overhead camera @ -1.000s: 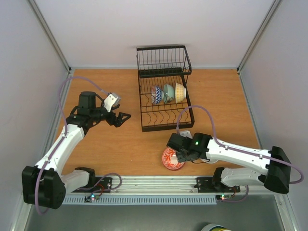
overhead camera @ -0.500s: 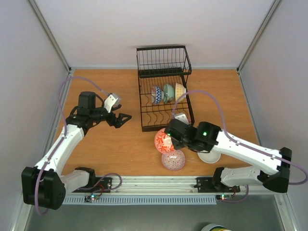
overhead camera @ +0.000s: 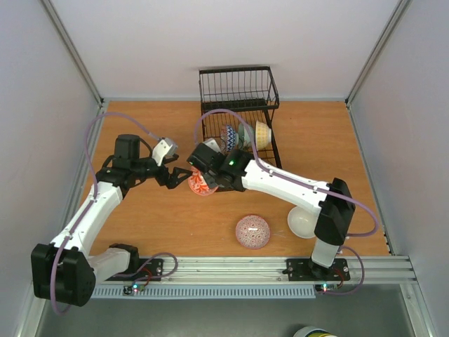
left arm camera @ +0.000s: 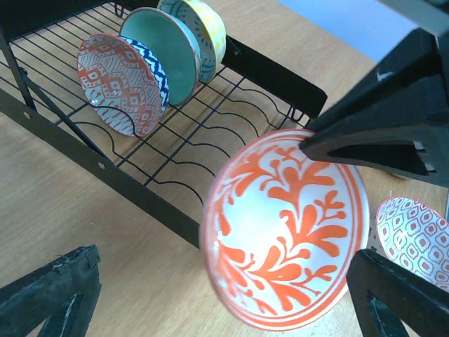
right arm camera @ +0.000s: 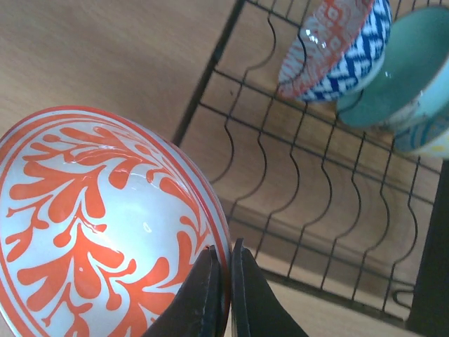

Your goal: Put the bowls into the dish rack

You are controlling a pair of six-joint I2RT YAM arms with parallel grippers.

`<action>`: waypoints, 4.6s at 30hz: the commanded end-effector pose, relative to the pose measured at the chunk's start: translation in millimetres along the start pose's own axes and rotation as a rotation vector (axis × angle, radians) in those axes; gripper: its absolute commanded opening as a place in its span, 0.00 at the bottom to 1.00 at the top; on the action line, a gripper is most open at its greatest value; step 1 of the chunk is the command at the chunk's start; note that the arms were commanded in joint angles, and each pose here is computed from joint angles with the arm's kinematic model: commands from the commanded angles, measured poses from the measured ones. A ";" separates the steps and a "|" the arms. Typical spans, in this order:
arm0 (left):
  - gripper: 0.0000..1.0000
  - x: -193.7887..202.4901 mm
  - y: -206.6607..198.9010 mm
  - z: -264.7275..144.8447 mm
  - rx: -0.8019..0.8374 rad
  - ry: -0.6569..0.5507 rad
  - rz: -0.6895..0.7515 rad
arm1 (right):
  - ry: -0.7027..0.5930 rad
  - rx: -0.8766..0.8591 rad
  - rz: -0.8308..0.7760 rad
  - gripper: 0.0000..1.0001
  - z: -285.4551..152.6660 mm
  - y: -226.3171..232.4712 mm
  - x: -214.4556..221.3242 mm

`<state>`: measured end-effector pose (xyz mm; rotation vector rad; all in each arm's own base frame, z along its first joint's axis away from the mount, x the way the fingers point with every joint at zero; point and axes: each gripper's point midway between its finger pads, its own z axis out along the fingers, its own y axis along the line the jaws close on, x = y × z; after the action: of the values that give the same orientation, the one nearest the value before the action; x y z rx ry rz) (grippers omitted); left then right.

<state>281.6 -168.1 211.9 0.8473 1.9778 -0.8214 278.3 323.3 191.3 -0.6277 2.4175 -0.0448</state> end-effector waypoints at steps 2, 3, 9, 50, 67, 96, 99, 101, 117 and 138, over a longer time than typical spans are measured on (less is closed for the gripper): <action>0.94 -8.3 1.3 -1.0 0.000 -0.015 0.026 | -0.161 -0.044 -0.012 0.01 -23.5 6.8 -55.9; 0.93 -7.7 2.5 0.2 0.001 -0.009 0.017 | -0.172 -0.050 -0.016 0.01 -26.1 7.8 -59.7; 0.88 -2.6 9.3 7.7 0.005 0.031 -0.020 | -0.212 -0.071 -0.015 0.01 -36.3 9.4 -71.9; 0.00 -5.6 -22.4 0.0 0.210 0.011 -0.013 | -0.216 -0.902 0.223 0.94 -59.7 44.7 -8.7; 0.00 -7.9 -21.3 -3.3 0.193 -0.007 -0.003 | -0.140 -1.222 0.287 0.59 -70.3 82.8 -7.5; 0.85 -16.9 9.5 -11.6 -0.054 -0.051 0.015 | -0.075 -0.162 0.168 0.01 25.5 -33.6 -51.1; 0.86 -17.1 9.3 -12.1 -0.055 -0.052 0.018 | -0.032 0.029 0.129 0.01 42.9 -51.4 -54.8; 0.86 -17.1 9.6 -12.0 -0.056 -0.051 0.019 | -0.020 0.097 0.111 0.01 50.9 -56.1 -59.5; 0.85 -15.6 8.7 -11.3 -0.048 -0.047 0.022 | -0.014 0.279 -0.003 0.01 98.3 -59.0 -89.6; 0.83 -15.3 4.1 -11.0 -0.022 -0.050 0.027 | 0.025 0.309 0.000 0.01 172.0 -64.0 -90.0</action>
<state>287.2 -159.6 221.7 0.8102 1.9788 -0.7973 451.8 326.1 106.2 -0.5335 2.4226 -0.4129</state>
